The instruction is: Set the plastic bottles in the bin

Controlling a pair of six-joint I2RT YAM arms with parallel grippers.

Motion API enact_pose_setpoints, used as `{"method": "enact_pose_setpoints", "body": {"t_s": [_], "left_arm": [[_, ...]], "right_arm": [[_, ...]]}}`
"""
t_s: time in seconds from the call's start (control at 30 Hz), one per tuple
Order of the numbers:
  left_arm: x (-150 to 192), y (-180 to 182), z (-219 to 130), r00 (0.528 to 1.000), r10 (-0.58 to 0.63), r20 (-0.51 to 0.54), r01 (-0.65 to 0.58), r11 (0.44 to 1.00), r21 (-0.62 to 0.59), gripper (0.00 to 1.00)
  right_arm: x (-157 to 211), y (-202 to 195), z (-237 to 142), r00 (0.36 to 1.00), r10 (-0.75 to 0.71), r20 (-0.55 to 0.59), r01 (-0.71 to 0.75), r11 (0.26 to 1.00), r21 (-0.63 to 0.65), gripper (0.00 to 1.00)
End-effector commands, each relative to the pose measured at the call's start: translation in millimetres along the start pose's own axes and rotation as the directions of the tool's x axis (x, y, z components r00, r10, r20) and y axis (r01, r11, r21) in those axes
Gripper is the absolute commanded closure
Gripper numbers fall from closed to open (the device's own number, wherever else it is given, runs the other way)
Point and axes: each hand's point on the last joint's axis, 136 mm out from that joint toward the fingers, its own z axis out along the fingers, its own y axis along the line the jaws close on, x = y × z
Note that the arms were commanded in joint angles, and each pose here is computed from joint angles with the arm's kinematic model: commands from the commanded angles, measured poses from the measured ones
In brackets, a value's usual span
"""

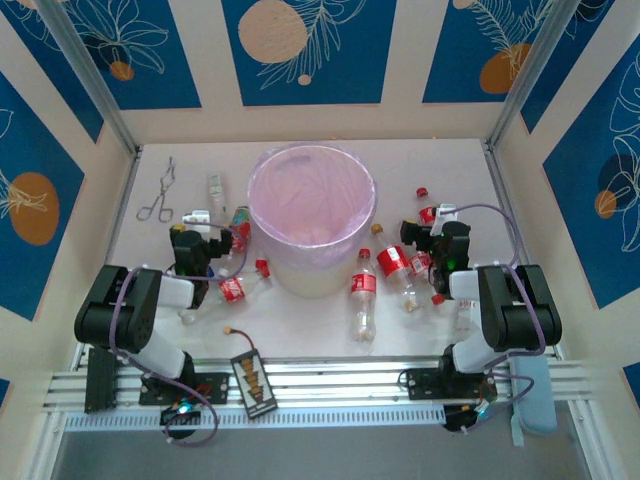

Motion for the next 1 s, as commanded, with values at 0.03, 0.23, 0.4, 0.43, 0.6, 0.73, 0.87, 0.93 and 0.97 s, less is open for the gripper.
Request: {"method": "enact_pose_setpoints", "body": {"t_s": [0.03, 0.23, 0.4, 0.43, 0.6, 0.73, 0.87, 0.93, 0.97], "left_arm": [[0, 2, 1, 1.000, -0.010, 0.000, 0.010, 1.000, 0.007, 0.00], [1, 2, 1, 1.000, -0.016, 0.001, 0.016, 1.000, 0.018, 0.00], [-14, 11, -6, 1.000, -0.022, 0.002, 0.022, 1.000, -0.019, 0.00], [-20, 14, -10, 1.000, -0.024, -0.001, 0.024, 0.999, -0.033, 0.00], [-54, 53, -44, 0.997, -0.079, 0.001, 0.078, 0.975, -0.207, 0.00], [-72, 73, -73, 0.985, -0.135, -0.106, 0.100, 0.952, -0.290, 0.00], [-96, 61, -100, 0.955, -0.219, -0.198, 0.178, 0.962, -0.204, 0.00], [-111, 46, -109, 0.936, -0.254, -0.242, 0.231, 0.966, -0.118, 0.00], [-117, 35, -112, 0.926, -0.262, -0.273, 0.255, 0.965, -0.062, 0.00]], "right_arm": [[-8, 2, 1, 1.000, -0.012, 0.024, 0.012, 1.000, -0.008, 0.01], [-8, 2, 1, 1.000, -0.012, 0.026, 0.012, 1.000, -0.008, 0.01], [-17, 4, 0, 1.000, -0.010, 0.024, 0.011, 1.000, -0.010, 0.00], [-24, 5, -2, 1.000, -0.012, 0.002, 0.012, 1.000, -0.006, 0.01], [-77, 12, -31, 0.995, 0.057, -0.076, -0.058, 0.998, -0.001, 0.01], [-94, -1, -54, 0.949, 0.194, -0.248, -0.179, 0.980, 0.083, 0.00], [-76, -16, -69, 0.823, 0.269, -0.500, -0.221, 0.963, 0.154, 0.00], [-61, -20, -70, 0.767, 0.267, -0.583, -0.213, 0.964, 0.162, 0.01], [-52, -23, -68, 0.739, 0.275, -0.615, -0.218, 0.961, 0.168, 0.01]]}}
